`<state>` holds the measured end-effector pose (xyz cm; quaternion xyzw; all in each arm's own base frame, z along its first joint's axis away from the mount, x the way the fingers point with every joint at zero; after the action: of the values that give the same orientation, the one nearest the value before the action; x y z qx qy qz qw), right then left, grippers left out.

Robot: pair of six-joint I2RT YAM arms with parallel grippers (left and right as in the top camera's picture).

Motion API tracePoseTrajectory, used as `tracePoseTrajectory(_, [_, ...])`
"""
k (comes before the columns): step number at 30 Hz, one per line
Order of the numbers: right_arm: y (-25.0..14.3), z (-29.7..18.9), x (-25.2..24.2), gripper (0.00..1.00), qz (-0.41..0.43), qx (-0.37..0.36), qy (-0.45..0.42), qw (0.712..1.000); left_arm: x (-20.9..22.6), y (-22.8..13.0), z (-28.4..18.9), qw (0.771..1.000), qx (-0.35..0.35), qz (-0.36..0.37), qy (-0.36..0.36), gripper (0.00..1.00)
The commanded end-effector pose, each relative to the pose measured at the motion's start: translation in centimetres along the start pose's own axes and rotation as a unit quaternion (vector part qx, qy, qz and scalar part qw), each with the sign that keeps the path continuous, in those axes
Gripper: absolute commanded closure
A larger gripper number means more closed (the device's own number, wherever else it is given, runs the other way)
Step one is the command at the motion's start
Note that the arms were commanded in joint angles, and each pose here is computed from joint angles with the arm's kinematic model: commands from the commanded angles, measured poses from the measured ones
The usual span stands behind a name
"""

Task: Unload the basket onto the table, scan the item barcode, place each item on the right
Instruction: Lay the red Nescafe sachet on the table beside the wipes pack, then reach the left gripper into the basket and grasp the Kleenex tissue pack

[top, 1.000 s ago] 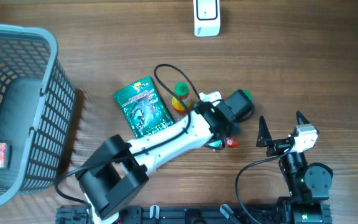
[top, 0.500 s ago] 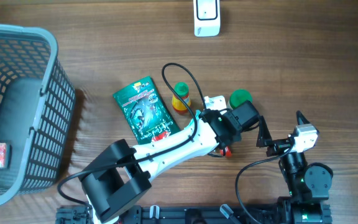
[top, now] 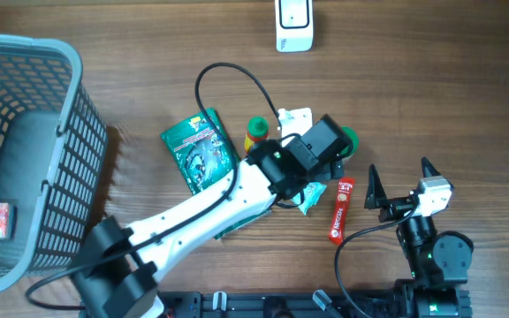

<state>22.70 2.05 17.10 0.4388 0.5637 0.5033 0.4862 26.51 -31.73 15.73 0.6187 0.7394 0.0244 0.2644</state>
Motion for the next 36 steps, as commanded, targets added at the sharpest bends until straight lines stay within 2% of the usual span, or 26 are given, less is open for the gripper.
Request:
tracePoseTrajectory(1, [0.1,0.0,-0.1,0.00,-0.007,-0.003,-0.002,1.000,-0.2,2.1,-2.8,0.997,-0.058,0.040,-0.013,0.00])
tracePoseTrajectory(5, [0.1,0.0,-0.1,0.00,-0.006,-0.003,-0.002,1.000,-0.7,5.4,-7.2,0.985,-0.146,0.084,-0.037,0.00])
tracePoseTrajectory(8, [0.1,0.0,-0.1,0.00,-0.007,-0.003,-0.002,1.000,-0.4,9.2,-11.3,0.968,-0.211,0.115,-0.066,0.00])
tracePoseTrajectory(9, [0.1,0.0,-0.1,0.00,-0.007,-0.003,-0.002,1.000,0.2,10.8,-12.6,0.963,-0.235,0.109,-0.071,0.00])
tracePoseTrajectory(10, [0.1,0.0,-0.1,0.00,-0.006,-0.003,-0.002,1.000,1.9,14.3,-15.2,0.951,-0.289,0.083,-0.074,0.00])
tracePoseTrajectory(13, [0.1,0.0,-0.1,0.00,-0.007,-0.003,-0.002,1.000,4.9,18.1,-18.2,0.936,-0.342,0.034,-0.075,0.00])
tracePoseTrajectory(16, [0.1,0.0,-0.1,0.00,-0.007,-0.003,-0.002,1.000,7.6,19.4,-20.1,0.930,-0.363,0.012,-0.058,0.00])
tracePoseTrajectory(18, [0.1,0.0,-0.1,0.00,-0.006,-0.003,-0.002,1.000,8.5,19.9,-21.1,0.925,-0.376,0.023,-0.046,0.00])
tracePoseTrajectory(27, [0.1,0.0,-0.1,0.00,-0.007,-0.003,-0.002,1.000,9.2,19.9,-23.6,0.913,-0.404,0.013,-0.048,0.00])
tracePoseTrajectory(30, [0.1,0.0,-0.1,0.00,-0.007,-0.003,-0.002,1.000,12.0,21.2,-27.2,0.889,-0.458,-0.029,-0.004,0.00])
tracePoseTrajectory(33, [0.1,0.0,-0.1,0.00,-0.007,-0.003,-0.002,1.000,17.2,22.3,-30.3,0.854,-0.507,-0.095,0.062,0.00])
tracePoseTrajectory(36, [0.1,0.0,-0.1,0.00,-0.007,-0.003,-0.002,1.000,24.0,22.4,-32.4,0.818,-0.526,-0.202,0.116,0.00])
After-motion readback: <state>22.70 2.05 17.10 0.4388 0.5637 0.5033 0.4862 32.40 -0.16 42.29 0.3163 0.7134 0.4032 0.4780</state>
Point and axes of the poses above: each gripper's point midway between its finger pads, its own z axis out along the fingers, its own x axis along the line the jaws close on, y = z × x, the point moved 2 cm from there along -z, back along the fingers, and after that the axes turned 7 degrees about -z, right-handed, at the moved point
